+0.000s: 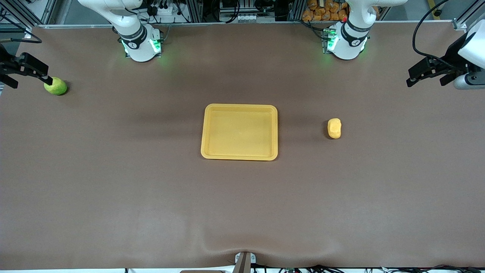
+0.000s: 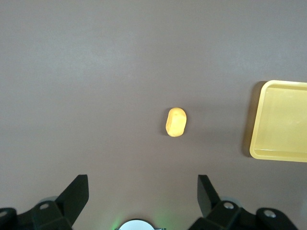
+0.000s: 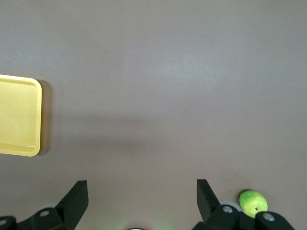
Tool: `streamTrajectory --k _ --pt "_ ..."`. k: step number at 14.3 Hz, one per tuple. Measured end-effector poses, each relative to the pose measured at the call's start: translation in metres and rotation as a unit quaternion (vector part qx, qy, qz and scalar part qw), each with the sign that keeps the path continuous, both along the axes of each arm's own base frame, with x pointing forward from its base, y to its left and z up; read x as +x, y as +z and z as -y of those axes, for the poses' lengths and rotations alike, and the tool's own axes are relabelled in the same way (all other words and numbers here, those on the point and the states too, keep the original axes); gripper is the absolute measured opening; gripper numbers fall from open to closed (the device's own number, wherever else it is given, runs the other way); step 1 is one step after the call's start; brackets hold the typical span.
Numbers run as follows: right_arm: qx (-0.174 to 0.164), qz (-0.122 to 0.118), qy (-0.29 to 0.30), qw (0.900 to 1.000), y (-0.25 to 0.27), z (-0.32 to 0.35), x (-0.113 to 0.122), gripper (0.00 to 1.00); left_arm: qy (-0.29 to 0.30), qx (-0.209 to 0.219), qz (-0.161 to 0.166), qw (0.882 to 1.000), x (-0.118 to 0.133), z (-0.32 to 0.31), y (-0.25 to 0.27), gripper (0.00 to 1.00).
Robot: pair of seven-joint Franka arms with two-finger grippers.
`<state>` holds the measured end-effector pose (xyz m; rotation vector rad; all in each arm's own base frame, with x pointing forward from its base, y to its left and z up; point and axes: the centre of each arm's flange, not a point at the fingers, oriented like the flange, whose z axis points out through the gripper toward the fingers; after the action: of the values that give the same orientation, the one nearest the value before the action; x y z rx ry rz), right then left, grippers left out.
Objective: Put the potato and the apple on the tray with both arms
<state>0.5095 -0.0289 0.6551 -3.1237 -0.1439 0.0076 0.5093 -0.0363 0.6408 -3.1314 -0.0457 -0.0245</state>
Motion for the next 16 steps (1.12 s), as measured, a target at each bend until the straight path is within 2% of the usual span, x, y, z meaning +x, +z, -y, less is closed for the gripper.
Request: streamTrajectory --k 4,16 --pt "0.0 0.003 -0.001 1.0 0.001 0.002 0.01 1.0 0.0 0.0 -0.003 1.0 0.0 0.0 -0.001 1.0" --pt "0.0 -0.015 -0.004 1.0 -0.008 0.005 0.014 1.0 -0.002 0.002 -0.026 1.0 0.007 0.003 -0.017 1.0"
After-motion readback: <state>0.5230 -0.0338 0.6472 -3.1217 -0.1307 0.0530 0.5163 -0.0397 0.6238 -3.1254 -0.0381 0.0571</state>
